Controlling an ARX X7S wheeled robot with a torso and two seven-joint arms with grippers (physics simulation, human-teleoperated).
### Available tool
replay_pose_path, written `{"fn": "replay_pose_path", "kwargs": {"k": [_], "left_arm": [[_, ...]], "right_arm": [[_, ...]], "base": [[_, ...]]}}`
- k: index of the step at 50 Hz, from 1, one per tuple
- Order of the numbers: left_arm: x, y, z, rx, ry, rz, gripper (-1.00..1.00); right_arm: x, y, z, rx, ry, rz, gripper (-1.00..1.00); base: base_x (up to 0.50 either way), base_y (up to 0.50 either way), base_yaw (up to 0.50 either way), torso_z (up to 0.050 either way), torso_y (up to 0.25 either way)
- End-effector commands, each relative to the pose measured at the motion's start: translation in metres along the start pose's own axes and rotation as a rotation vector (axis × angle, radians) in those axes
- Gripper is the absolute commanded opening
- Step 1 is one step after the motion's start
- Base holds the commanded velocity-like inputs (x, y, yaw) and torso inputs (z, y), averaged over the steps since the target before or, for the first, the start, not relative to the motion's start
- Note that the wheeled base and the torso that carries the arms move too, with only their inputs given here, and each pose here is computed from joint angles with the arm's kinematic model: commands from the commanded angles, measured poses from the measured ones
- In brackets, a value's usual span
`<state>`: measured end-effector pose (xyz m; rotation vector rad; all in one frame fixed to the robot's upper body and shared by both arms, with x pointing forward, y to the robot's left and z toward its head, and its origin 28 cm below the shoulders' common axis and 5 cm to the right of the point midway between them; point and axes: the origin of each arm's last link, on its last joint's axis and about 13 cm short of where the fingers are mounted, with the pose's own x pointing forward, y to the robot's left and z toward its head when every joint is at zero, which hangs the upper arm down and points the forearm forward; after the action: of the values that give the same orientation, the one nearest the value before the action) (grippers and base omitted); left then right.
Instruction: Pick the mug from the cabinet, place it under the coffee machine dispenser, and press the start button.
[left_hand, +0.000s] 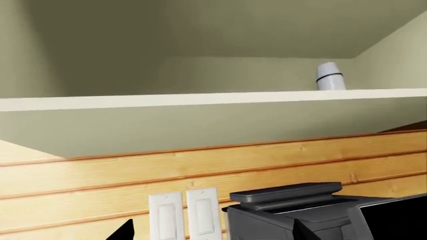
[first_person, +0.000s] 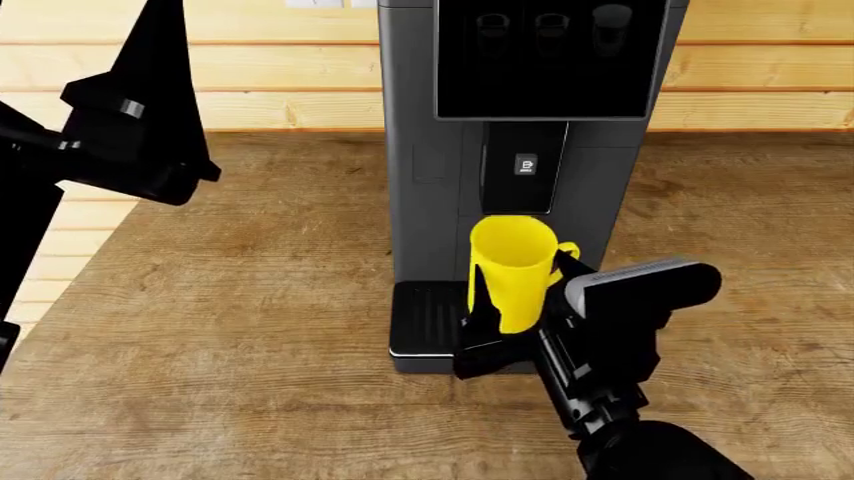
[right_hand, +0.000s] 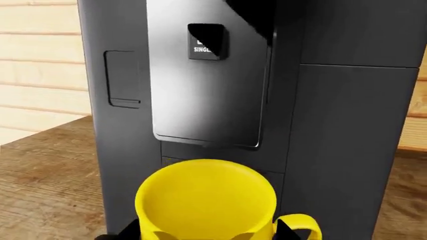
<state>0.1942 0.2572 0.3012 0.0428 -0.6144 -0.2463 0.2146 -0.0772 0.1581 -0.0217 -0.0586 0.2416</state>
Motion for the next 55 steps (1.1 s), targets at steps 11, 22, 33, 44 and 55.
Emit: {"fn": "replay_pose_path", "kwargs": {"k": [11, 22, 33, 44, 55], "left_arm": [[-0.001, -0.001, 0.001, -0.003, -0.004, -0.003, 1.00], [-0.002, 0.000, 0.000, -0.004, -0.005, 0.001, 1.00], [-0.002, 0.000, 0.000, -0.004, -0.004, 0.003, 1.00], [-0.002, -0.002, 0.003, -0.003, -0.011, -0.002, 1.00], [-0.002, -0.002, 0.004, -0.007, -0.013, -0.002, 1.00]], "right_arm": [[-0.014, -0.010, 0.009, -0.050, 0.218, -0.057, 1.00], [-0.018, -0.008, 0.004, -0.046, 0.263, -0.026, 1.00], [-0.039, -0.005, 0.027, -0.089, 0.127, -0.049, 1.00], [-0.080, -0.002, 0.054, -0.138, 0.055, -0.014, 1.00], [-0.083, -0.002, 0.071, -0.227, -0.083, 0.014, -1.00]], "base": [[0.00, 0.00, 0.00, 0.000, 0.000], [0.00, 0.00, 0.00, 0.000, 0.000], [0.00, 0.00, 0.00, 0.000, 0.000], [0.00, 0.00, 0.00, 0.000, 0.000], [0.00, 0.00, 0.00, 0.000, 0.000]]}}
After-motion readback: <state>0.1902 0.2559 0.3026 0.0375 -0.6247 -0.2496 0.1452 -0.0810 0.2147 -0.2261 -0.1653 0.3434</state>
